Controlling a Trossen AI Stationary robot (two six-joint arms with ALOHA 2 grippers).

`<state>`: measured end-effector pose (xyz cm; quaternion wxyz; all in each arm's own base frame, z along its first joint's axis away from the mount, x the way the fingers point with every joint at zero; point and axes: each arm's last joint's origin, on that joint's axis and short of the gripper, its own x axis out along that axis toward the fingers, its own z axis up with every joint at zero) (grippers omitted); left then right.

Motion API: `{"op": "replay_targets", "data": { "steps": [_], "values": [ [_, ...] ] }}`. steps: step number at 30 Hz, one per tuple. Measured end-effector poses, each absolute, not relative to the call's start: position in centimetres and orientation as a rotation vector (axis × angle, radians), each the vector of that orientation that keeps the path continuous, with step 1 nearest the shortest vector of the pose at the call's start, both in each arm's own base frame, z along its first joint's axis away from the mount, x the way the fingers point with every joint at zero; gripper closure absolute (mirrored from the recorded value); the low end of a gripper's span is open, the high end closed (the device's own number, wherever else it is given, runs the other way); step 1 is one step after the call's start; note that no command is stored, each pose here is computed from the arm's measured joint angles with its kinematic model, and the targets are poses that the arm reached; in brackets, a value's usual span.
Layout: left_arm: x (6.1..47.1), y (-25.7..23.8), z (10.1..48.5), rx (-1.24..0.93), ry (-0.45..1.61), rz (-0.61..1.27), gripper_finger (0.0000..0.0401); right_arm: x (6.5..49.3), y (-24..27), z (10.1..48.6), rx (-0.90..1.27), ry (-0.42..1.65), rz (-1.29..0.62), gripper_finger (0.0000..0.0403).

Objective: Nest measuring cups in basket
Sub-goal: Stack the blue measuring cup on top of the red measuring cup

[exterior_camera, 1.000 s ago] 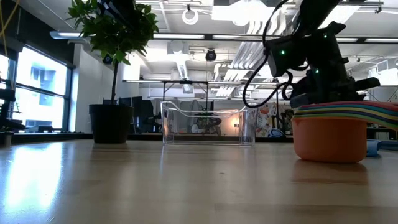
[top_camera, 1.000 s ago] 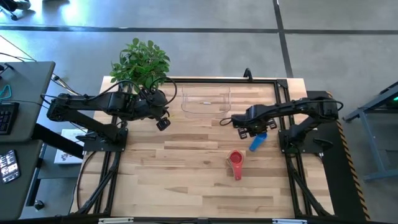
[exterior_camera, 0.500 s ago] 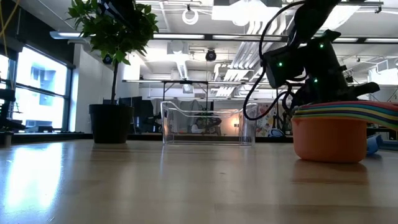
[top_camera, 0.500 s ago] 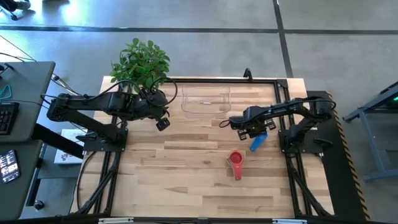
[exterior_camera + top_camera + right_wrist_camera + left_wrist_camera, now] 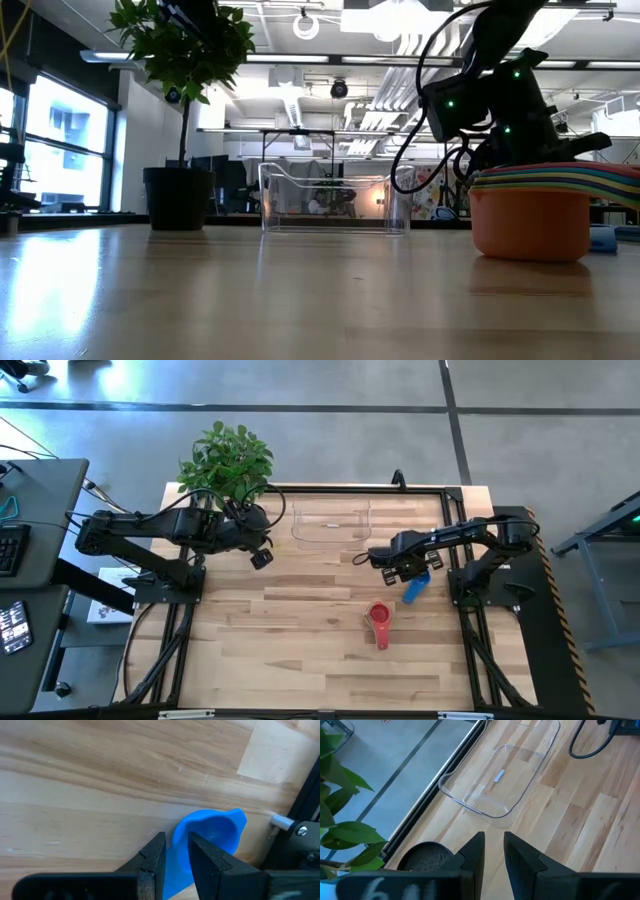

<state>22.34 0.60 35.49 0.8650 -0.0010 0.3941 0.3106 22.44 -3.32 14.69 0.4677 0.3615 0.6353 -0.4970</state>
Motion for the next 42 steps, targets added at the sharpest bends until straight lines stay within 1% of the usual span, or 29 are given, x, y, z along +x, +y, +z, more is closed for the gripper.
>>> {"op": "replay_targets", "data": {
  "steps": [3,5,10,12,16,19,26,35,42],
  "values": [
    [22.3,0.6,35.5,0.016,0.832,0.643,0.0339,22.4,-3.3,14.7,0.883,1.557,-1.221,0.0330],
    [22.3,0.6,35.5,0.018,0.833,0.642,0.0339,22.4,-3.3,14.7,0.882,1.557,-1.221,0.0338],
    [22.3,0.6,35.5,0.026,0.836,0.638,0.0339,22.4,-3.4,14.7,0.869,1.550,-1.229,0.0389],
    [22.3,0.6,35.5,0.026,0.836,0.638,0.0339,22.4,-3.4,14.7,0.864,1.550,-1.230,0.0398],
    [22.3,0.6,35.5,0.033,0.839,0.634,0.0339,22.4,-3.4,14.7,0.868,1.553,-1.225,0.0391],
    [22.3,0.6,35.5,0.035,0.839,0.634,0.0339,22.4,-3.3,14.7,0.866,1.570,-1.199,0.0400],
    [22.3,0.6,35.5,0.047,0.843,0.630,0.0339,22.3,-3.3,15.2,0.857,1.575,-1.141,0.0402],
    [22.3,0.6,35.5,0.050,0.843,0.631,0.0339,21.6,-2.2,17.9,0.908,1.453,-1.071,0.0403],
    [22.3,0.6,35.5,0.049,0.842,0.631,0.0339,21.2,-0.9,19.9,0.962,1.313,-1.027,0.0403]
  ]
}}
